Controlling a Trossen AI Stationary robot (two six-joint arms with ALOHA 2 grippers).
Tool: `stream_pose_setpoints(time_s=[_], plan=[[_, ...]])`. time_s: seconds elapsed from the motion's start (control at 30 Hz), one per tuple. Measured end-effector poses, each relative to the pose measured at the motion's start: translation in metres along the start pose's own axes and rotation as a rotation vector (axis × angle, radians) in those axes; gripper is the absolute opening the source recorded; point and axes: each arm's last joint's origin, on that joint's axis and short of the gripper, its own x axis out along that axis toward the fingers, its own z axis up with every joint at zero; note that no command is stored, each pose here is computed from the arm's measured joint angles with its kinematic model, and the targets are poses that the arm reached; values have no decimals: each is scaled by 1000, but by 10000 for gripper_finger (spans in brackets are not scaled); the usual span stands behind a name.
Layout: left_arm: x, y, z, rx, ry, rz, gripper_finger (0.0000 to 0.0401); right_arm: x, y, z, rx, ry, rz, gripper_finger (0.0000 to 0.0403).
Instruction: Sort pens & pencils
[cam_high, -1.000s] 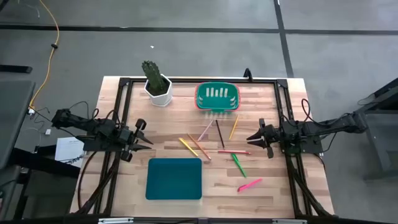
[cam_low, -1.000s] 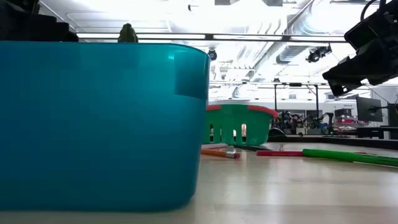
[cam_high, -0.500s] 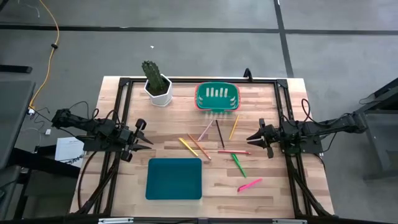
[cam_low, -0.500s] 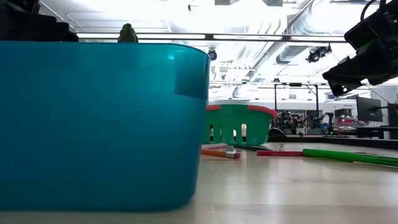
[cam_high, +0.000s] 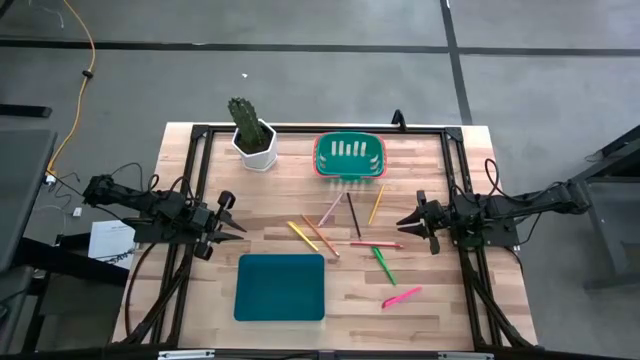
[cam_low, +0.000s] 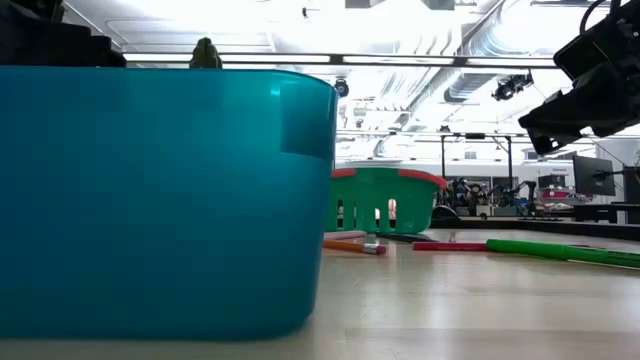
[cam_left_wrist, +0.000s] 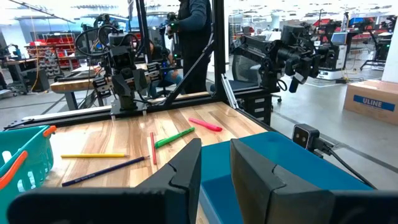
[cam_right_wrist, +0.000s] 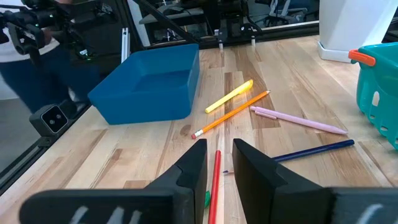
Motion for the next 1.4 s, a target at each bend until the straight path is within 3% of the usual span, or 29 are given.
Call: stream_pose_setpoints(time_s=[0.57,0.7,0.97,1.07,1.2,1.4], plan=[[0,0,0,1,0,2,72,0,0,0,0,0,0,68],[0,2,3,-13,-23,76,72,0,0,0,0,-1,0,68],[-6,9,31,-59,-320,243,72,0,0,0,0,0,0,68],[-11,11,41,-58,-427,300,72,0,0,0,-57,-1,0,68],[-15,12,48,-62,-513,326,72,0,0,0,-185,-1,0,68],[-21,12,57,-79,-623,337,72,0,0,0,-209,-2,0,68]])
